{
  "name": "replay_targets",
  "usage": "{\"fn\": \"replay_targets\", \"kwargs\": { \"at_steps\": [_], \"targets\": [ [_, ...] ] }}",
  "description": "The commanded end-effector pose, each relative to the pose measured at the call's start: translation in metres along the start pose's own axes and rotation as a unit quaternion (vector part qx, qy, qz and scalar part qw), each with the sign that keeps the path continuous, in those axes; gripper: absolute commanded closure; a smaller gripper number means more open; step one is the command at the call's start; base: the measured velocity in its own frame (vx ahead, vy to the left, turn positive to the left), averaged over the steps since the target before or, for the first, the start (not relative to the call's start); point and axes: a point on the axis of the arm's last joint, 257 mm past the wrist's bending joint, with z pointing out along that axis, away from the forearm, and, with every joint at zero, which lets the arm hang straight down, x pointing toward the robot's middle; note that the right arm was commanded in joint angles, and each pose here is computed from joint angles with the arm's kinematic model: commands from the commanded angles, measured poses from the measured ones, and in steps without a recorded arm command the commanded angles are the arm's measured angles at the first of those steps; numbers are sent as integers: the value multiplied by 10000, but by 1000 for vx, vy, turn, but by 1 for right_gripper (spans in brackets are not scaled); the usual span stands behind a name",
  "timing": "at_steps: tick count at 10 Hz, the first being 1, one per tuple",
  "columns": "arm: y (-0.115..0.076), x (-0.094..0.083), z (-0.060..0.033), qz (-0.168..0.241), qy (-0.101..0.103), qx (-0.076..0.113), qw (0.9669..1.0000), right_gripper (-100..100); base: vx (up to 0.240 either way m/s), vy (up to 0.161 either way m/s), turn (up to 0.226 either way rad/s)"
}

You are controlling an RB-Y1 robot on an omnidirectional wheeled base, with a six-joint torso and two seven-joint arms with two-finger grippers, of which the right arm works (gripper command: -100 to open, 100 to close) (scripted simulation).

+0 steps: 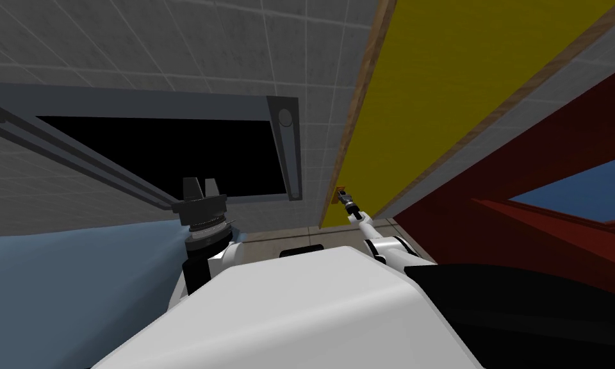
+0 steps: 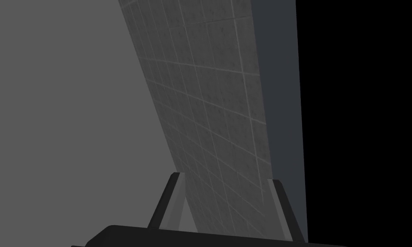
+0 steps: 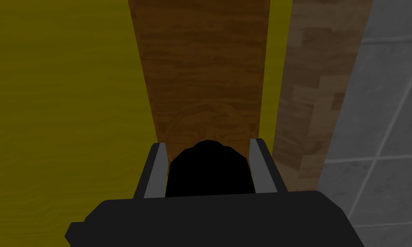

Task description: Pull the door open

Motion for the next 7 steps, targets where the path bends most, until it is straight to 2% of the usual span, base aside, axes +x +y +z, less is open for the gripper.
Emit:
{"fn": "replay_targets", "kwargs": {
  "at_steps": [1, 4, 7],
  "targets": [
    [2, -4, 5, 212, -9, 14, 9998, 100, -7, -13, 26],
    [5, -9, 13, 548, -23, 35, 9985, 100, -18, -25, 33],
    [9, -17, 25, 1011, -46, 64, 9948, 100, -30, -30, 41]
  ]
}}
